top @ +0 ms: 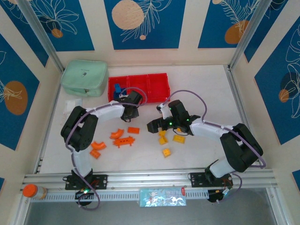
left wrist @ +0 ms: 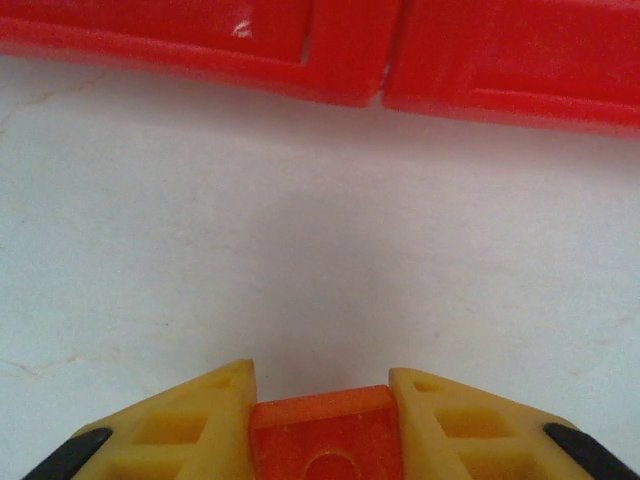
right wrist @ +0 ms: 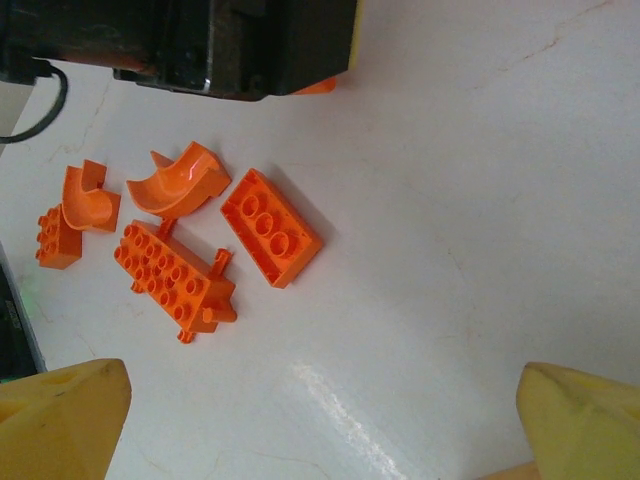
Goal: Sort the legos into containers by color
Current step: Pick up the lego from the center of the table, then place the lego in the container.
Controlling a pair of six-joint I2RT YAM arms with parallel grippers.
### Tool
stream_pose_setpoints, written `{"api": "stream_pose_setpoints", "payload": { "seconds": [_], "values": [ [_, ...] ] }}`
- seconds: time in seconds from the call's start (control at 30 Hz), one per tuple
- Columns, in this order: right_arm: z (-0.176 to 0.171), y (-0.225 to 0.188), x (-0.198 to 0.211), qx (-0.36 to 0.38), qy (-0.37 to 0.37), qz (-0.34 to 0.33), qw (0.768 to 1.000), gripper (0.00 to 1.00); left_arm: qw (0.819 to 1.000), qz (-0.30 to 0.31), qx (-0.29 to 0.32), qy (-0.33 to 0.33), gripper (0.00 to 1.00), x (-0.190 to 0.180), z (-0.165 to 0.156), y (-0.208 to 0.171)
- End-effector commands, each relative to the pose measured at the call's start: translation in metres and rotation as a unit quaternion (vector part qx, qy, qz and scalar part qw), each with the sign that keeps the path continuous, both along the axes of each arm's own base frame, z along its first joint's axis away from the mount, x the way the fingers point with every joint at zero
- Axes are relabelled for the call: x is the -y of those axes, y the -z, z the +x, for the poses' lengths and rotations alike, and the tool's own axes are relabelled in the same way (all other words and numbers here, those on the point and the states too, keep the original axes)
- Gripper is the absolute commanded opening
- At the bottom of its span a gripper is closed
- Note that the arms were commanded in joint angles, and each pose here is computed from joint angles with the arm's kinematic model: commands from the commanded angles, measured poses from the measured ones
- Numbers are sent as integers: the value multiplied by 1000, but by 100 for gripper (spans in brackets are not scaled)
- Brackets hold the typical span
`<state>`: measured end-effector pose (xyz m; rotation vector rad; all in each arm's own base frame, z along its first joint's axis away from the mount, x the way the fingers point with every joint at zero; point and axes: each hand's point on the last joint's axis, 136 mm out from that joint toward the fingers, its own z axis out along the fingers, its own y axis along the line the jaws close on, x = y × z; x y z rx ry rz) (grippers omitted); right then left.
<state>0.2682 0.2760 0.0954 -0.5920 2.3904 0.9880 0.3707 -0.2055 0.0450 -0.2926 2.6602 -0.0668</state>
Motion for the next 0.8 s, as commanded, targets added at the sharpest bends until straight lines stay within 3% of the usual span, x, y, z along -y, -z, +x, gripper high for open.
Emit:
{"api": "stream_pose_setpoints", "payload": {
  "seconds": [0.0, 0.27, 0.67, 0.77],
  "values": [
    [2, -23, 3, 7, 4, 17, 1000, 99, 999, -22, 25, 26, 35, 11, 0, -28],
    [20, -52, 20, -1, 65, 30, 997, 99, 994, -7, 78, 78, 34, 33, 42, -78],
    [27, -79, 47, -2, 110, 56, 992, 99, 991, 17, 95, 90, 35, 47, 124, -85],
    [26, -88, 51, 5, 112, 61, 992, 99, 991, 23, 97, 91, 41, 47, 137, -85]
  ]
}}
